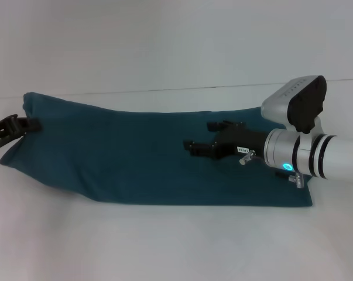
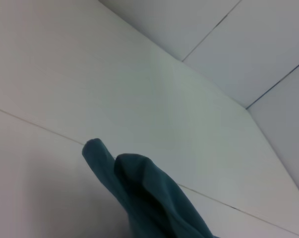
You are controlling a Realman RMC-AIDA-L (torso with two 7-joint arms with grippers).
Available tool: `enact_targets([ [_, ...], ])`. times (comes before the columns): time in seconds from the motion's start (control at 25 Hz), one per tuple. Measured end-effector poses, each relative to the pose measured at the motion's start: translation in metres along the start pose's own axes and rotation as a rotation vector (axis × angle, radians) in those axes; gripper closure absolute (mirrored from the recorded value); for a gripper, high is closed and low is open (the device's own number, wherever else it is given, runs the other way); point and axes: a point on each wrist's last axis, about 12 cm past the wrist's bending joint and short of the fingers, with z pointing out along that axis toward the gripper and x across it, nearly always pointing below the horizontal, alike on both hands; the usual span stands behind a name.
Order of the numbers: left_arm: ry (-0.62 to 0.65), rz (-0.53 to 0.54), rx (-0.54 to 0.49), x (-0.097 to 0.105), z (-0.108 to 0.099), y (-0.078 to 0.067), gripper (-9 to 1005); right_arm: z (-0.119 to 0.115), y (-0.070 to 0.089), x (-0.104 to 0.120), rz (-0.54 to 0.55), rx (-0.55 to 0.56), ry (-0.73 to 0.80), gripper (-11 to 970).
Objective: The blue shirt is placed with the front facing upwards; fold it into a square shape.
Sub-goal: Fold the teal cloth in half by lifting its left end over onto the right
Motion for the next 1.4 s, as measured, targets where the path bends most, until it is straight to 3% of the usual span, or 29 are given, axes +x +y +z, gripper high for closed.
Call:
enact_targets([
  [0.92, -0.014, 0.0, -0.078, 0.002, -0.017, 0.021, 944, -0.002, -0.001, 0.003, 0.014, 0.004, 0.003, 77],
  [1.4, -0.026, -0.001, -0.138, -0.003, -0.029, 0.041, 944, -0.001, 0.0, 0.003, 0.017, 0.005, 0.002, 76],
])
